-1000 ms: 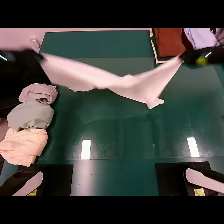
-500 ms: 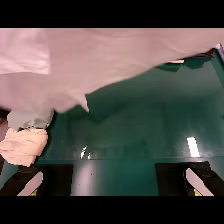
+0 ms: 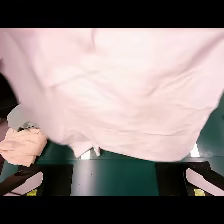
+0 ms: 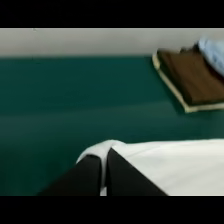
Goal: Fold the shirts.
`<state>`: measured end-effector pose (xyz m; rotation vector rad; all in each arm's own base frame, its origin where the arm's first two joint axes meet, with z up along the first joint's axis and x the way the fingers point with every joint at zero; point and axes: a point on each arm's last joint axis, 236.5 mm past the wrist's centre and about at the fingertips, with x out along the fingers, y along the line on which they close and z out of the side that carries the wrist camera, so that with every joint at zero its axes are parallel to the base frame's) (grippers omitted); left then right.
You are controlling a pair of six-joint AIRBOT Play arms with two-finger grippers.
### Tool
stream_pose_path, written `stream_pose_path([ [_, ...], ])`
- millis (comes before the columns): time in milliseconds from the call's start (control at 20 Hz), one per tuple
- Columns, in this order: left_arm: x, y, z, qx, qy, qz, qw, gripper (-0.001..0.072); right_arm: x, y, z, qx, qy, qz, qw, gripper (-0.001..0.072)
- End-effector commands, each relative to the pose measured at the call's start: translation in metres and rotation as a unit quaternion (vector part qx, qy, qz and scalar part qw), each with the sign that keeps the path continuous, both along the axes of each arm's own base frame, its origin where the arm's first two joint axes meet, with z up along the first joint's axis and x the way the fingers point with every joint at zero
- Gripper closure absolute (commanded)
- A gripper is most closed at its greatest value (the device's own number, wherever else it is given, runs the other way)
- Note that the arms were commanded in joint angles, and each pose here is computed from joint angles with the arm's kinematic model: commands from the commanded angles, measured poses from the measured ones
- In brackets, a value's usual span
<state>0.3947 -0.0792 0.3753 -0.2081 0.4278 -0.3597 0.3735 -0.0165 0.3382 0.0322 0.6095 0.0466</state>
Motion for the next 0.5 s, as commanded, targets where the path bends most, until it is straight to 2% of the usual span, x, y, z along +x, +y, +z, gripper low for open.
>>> stream_pose_path([
  [0,0.049,-0.019,-0.163,0.000,0.212,-0.038,0.976,0.0684,0.041,-0.006,-0.138,0.026,0.175,0.001,0.984,0.0702],
  [200,0.105,-0.037,-0.285,-0.006,0.304,-0.044,0.952,0.0684,0.075,-0.010,-0.254,0.051,0.283,-0.004,0.958,0.0702],
  [300,0.131,-0.038,-0.311,-0.032,0.300,-0.027,0.953,0.0683,0.099,-0.010,-0.275,0.061,0.280,-0.005,0.958,0.0702],
  [450,0.148,-0.029,-0.316,-0.036,0.280,-0.009,0.959,0.0683,0.124,-0.008,-0.272,0.073,0.268,0.002,0.961,0.0702],
])
